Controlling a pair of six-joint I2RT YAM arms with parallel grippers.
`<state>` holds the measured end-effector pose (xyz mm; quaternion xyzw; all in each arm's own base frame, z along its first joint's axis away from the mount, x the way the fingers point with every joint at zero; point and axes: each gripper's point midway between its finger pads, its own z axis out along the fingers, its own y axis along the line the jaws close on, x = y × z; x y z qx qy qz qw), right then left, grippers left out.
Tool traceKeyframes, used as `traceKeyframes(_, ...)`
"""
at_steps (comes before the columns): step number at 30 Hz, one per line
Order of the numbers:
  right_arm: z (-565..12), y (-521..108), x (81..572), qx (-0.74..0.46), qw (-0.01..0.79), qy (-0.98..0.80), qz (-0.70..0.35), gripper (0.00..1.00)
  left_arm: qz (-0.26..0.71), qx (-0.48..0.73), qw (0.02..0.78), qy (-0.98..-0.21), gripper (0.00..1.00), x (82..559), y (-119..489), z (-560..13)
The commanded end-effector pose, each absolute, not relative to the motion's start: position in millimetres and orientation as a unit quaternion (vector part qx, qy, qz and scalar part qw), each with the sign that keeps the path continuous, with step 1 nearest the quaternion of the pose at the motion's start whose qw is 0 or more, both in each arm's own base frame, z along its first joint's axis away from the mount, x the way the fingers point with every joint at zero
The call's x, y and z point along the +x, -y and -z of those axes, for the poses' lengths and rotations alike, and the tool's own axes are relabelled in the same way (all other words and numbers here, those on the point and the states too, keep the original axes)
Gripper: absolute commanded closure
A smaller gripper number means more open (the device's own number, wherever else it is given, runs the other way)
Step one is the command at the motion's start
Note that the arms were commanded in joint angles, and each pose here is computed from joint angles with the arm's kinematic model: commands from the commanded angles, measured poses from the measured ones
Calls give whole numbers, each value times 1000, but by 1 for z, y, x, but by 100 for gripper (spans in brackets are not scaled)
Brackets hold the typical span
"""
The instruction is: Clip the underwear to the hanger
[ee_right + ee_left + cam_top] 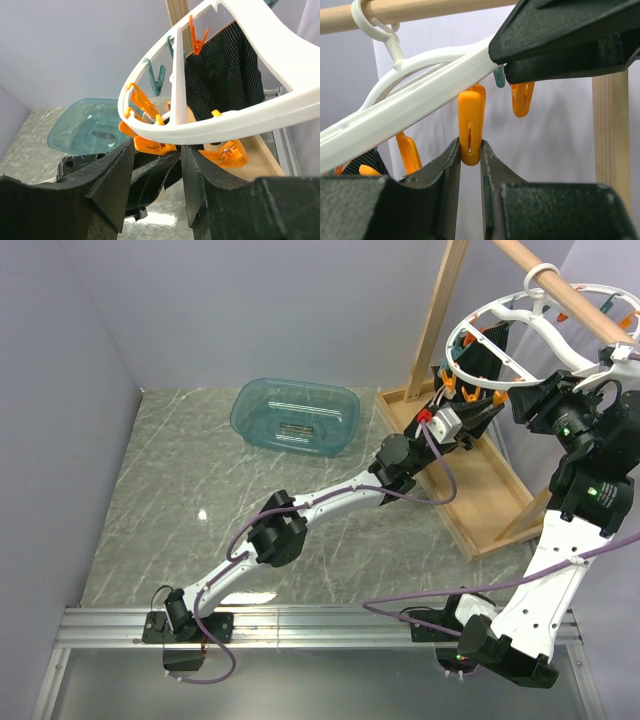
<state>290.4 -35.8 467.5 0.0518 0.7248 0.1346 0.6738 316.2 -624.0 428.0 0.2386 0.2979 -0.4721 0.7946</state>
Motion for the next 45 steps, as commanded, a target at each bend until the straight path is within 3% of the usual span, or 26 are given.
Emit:
traceKeyframes(1, -468, 44, 293, 48, 680, -723, -115, 50, 485, 225, 800, -272, 83, 306, 610, -455)
traceKeyframes(14, -451, 20, 298, -13, 674, -717, -178, 37, 503, 234, 788, -267, 85, 297, 608, -458)
traceKeyframes(33, -441, 7, 310, -61, 681, -705, -187, 36, 524, 248, 775, -253, 85, 287, 608, -461)
traceKeyframes(37, -442, 7, 313, -59, 686, -701, -187, 41, 524, 253, 773, -253, 85, 286, 608, -460)
traceKeyframes(41, -449, 7, 313, -63, 695, -693, -182, 55, 526, 255, 770, -255, 85, 285, 609, -457)
traceKeyframes(44, -446, 8, 313, -64, 692, -696, -180, 62, 527, 257, 769, -254, 80, 284, 609, -457)
traceKeyframes(45, -445, 8, 314, -64, 691, -697, -181, 64, 528, 257, 769, -252, 73, 283, 609, -458)
